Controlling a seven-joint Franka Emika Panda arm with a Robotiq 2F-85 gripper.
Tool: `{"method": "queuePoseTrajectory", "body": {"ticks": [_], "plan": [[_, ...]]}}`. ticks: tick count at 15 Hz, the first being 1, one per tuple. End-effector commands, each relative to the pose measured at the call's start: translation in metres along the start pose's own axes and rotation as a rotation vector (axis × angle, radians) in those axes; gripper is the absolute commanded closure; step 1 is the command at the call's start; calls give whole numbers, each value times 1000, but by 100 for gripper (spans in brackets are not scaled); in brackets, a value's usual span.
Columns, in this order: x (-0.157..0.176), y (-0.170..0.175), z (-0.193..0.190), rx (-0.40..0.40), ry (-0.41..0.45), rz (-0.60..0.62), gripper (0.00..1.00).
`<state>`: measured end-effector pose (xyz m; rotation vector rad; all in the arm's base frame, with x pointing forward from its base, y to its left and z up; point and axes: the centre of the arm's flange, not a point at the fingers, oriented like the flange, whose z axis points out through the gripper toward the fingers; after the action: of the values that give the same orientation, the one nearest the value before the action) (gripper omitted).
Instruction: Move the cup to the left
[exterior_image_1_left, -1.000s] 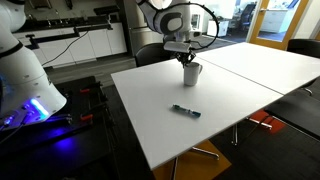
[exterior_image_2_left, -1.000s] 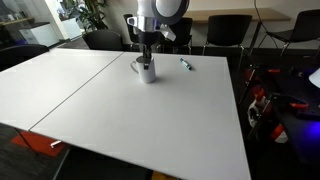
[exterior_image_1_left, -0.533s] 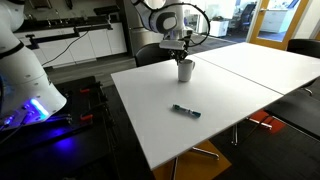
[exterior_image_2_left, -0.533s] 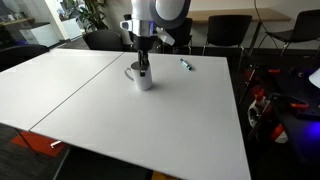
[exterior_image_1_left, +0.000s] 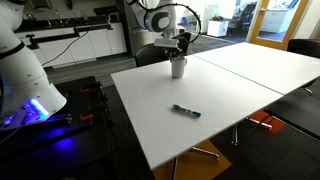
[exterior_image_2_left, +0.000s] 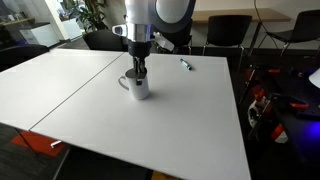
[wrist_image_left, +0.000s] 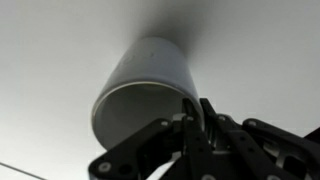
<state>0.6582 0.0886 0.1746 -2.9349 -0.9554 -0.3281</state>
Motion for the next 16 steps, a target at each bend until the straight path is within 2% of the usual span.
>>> {"method": "queuePoseTrajectory", "body": {"ticks": [1,9,14,15,16], "plan": [[5,-30,9,27,-29,-73,97],[25,-73,15,31,-50,-188,97],[25,-79,6,15,-29,-197,97],[24,-79,4,14,-27,-195,67],[23,-79,2,10,-22,-192,64]]}}
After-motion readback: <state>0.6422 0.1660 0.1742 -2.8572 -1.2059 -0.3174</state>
